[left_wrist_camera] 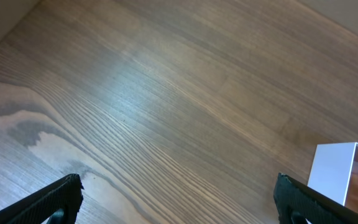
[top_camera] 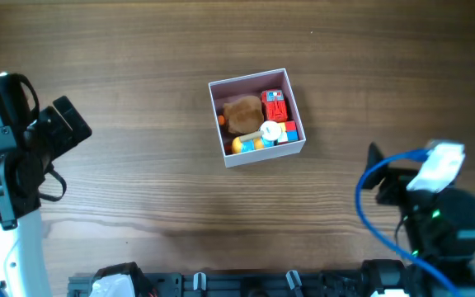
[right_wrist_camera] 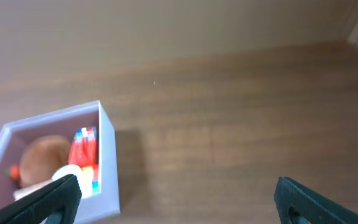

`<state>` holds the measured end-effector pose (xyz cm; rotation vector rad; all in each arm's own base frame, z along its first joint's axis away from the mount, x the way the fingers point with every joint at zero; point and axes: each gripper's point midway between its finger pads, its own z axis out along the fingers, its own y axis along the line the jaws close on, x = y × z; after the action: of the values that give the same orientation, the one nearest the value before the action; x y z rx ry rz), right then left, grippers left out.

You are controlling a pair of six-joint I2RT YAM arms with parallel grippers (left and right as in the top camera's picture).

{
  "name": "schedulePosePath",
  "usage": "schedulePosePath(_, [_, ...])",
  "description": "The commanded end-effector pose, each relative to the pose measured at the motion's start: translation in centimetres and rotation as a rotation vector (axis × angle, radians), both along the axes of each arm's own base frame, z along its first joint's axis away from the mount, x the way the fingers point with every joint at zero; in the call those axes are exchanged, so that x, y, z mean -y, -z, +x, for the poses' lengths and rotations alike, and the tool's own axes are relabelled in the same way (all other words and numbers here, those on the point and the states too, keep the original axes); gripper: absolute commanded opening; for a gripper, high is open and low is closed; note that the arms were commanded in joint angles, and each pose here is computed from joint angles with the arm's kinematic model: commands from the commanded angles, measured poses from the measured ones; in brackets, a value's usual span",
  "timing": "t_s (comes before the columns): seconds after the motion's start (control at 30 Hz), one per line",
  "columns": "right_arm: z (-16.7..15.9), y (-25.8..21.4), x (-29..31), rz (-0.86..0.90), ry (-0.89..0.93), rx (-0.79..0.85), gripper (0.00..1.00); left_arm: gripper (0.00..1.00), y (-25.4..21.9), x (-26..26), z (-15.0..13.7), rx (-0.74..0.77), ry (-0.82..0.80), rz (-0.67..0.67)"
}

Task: Pack container

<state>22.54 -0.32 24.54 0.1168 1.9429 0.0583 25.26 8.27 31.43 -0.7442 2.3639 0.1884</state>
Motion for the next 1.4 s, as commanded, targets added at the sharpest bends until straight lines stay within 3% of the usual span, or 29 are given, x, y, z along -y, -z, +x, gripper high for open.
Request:
schedulePosePath(0.0, [-0.6,3.4,-0.1,-0.007,-0.022,0.006,1.0,1.0,-0.2,-0.1,0.0,0.013,-0.013,-0.012])
schedulePosePath(0.67, [-0.9,12.8,-0.1,0.038,-0.009,-0.013,1.0,1.0,-0.2,-0.1,0.0,0.013,-0.013,-0.012])
schedulePosePath(1.37, [-0.8,12.7,-0.1,0.038,-0.01,-0.009,1.0,1.0,-0.2,-0.1,0.0,0.013,-0.013,-0.012])
